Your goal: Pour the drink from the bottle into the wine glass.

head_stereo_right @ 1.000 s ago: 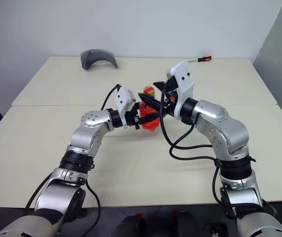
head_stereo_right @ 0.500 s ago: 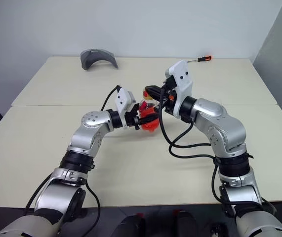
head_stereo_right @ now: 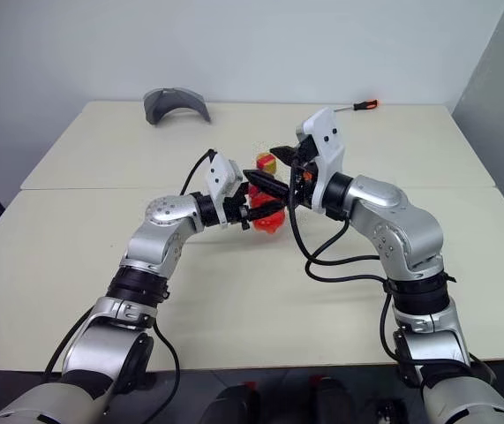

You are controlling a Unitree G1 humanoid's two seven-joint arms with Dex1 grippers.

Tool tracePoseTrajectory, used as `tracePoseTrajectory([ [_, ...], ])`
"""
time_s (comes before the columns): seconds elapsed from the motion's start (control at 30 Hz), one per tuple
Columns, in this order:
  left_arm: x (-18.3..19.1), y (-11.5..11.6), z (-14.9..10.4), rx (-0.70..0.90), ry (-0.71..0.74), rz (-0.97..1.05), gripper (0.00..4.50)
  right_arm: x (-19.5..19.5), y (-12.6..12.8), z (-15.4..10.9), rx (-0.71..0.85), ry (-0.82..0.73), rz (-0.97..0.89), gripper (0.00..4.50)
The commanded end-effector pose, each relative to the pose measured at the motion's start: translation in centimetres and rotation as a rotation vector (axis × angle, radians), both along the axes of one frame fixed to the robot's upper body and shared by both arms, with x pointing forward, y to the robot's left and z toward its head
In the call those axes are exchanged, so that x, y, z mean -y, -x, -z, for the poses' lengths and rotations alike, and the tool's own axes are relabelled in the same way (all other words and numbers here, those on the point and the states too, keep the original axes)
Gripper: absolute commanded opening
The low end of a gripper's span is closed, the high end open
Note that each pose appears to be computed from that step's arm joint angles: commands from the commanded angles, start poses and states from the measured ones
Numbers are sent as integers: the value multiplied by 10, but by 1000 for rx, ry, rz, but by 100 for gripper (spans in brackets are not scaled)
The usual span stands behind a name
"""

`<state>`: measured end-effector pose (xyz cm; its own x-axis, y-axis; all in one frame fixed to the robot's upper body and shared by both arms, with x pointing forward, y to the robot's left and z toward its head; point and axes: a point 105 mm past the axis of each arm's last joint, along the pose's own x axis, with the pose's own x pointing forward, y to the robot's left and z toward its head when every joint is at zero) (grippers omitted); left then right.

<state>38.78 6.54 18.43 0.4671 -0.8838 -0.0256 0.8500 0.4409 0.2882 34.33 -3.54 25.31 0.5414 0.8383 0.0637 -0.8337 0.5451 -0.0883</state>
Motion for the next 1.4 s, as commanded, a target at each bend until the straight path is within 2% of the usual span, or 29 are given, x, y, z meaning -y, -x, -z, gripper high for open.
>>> tracePoseTrajectory([
  [0.03,2,2,-21,82,20,17,217,-3,3,-13,64,-3,-11,360],
  [0.37,4,14,-13,69,9,45,217,-4,-1,-15,33,-58,0,360],
  [0.57,4,13,-14,69,15,31,217,-2,-7,-19,5,-105,24,360],
  [0.97,5,13,-15,66,19,26,215,-9,0,-15,2,-96,-3,360],
  [1.2,7,12,-18,71,26,26,208,-7,-5,-14,-12,-108,11,360],
  [1.4,9,13,-19,71,37,27,208,-5,-12,-19,-31,-160,40,160],
])
